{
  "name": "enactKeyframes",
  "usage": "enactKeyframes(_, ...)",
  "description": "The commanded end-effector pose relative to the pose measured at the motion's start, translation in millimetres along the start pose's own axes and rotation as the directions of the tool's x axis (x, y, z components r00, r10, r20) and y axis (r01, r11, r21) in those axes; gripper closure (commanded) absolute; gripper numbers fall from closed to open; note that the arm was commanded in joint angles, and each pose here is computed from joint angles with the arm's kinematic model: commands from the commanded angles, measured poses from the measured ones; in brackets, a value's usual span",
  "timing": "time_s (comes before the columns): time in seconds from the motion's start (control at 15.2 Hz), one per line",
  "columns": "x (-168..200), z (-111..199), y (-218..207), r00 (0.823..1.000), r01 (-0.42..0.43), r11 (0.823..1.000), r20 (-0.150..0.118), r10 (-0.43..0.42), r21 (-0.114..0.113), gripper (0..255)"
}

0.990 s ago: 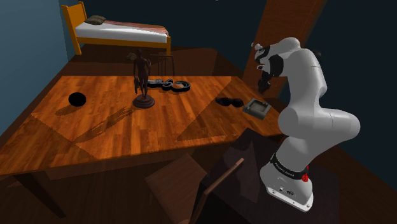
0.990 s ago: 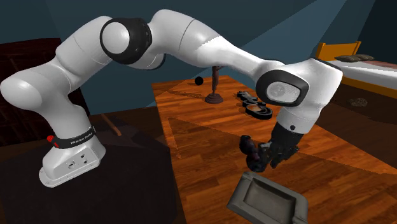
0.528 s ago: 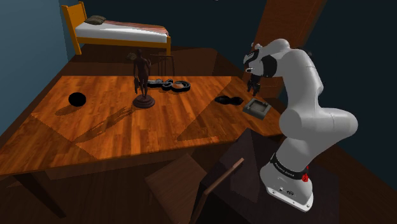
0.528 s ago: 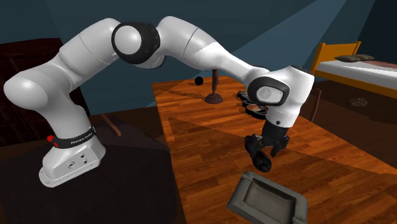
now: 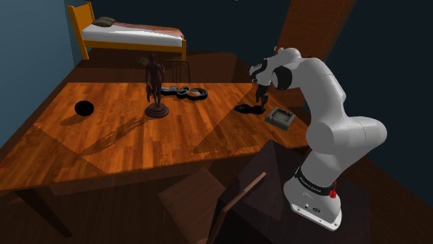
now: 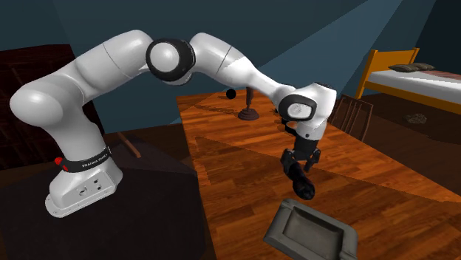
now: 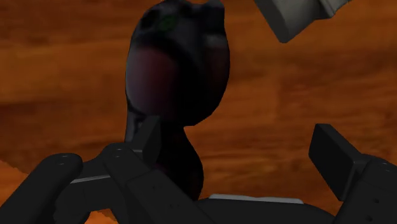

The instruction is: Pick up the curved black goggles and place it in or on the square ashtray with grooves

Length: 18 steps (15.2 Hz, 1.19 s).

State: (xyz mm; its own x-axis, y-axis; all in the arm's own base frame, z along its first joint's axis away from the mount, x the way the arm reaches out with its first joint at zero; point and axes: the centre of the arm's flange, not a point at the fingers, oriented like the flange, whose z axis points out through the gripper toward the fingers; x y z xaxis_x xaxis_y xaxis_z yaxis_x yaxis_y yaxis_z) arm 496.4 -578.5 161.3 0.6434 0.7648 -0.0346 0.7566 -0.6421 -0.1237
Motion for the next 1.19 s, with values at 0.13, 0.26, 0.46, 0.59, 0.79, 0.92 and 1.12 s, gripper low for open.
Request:
enactKeyframes(0.13, 47, 25, 18, 1.000, 0.007, 1.000, 0.027, -0.007, -0.011, 0)
enactKeyframes(0.26, 56, 34, 22, 0.999, 0.008, 1.000, 0.032, -0.008, -0.013, 0)
enactKeyframes(0.46, 55, 50, 22, 0.999, 0.008, 1.000, 0.032, -0.008, -0.013, 0)
enactKeyframes(0.59, 55, 61, 22, 0.999, 0.008, 1.000, 0.032, -0.008, -0.013, 0)
enactKeyframes(0.79, 55, 69, 22, 0.999, 0.008, 1.000, 0.032, -0.008, -0.013, 0)
enactKeyframes(0.92, 55, 69, 22, 0.999, 0.008, 1.000, 0.032, -0.008, -0.013, 0)
enactKeyframes(1.12, 55, 69, 22, 0.999, 0.008, 1.000, 0.032, -0.008, -0.013, 0)
